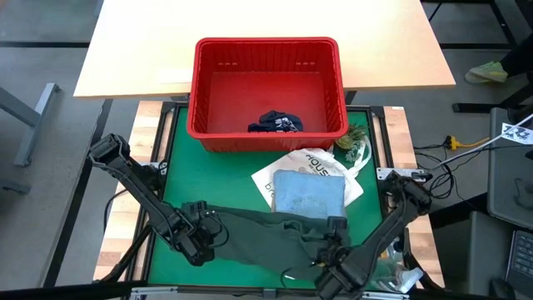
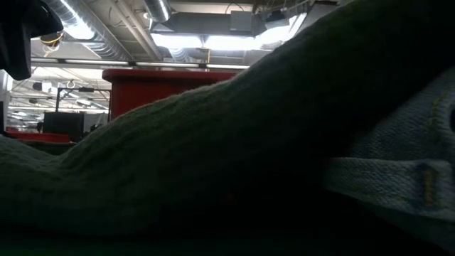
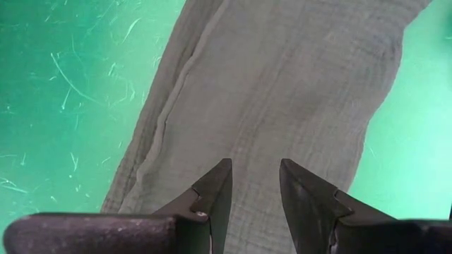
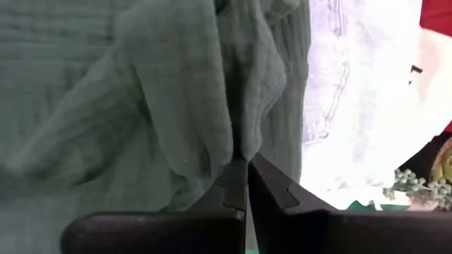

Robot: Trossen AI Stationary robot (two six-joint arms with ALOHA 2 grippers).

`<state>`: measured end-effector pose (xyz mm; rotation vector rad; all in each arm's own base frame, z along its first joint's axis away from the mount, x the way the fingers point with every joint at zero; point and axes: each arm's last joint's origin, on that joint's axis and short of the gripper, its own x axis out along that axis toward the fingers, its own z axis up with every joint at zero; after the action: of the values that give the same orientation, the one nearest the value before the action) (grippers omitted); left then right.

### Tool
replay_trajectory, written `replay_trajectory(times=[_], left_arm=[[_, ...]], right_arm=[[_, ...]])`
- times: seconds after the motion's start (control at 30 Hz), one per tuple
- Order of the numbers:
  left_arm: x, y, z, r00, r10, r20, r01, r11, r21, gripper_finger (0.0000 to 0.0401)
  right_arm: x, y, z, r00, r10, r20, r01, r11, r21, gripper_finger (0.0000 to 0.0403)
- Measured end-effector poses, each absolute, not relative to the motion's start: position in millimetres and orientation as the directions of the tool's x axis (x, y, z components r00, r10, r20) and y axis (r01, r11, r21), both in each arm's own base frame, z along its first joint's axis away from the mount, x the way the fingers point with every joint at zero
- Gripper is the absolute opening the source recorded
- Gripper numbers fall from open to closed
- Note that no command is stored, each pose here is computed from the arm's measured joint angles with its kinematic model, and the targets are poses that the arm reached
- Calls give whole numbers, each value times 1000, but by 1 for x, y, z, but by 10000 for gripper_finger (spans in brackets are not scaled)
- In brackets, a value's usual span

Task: Fold Laundry from Bin
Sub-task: Fold the green polo shirt

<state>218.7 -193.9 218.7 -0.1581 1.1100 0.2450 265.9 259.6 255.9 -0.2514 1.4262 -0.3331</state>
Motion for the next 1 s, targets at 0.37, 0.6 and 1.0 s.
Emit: replay_trajectory(times=[0.37,0.6,1.0], left_arm=[[219,-194,219,422,116,-899,-274,962,-4,114],[219,-194,219,423,115,-899,-273,962,-6,114],[219,-194,219,424,114,-899,-273,962,-6,114]], right_arm=[[242,240,276,132,-354,-926,68,935,-348,3],[229,229,251,23,-398,-917,60,916,-396,3],[225,224,238,-15,-436,-900,47,899,-436,21]])
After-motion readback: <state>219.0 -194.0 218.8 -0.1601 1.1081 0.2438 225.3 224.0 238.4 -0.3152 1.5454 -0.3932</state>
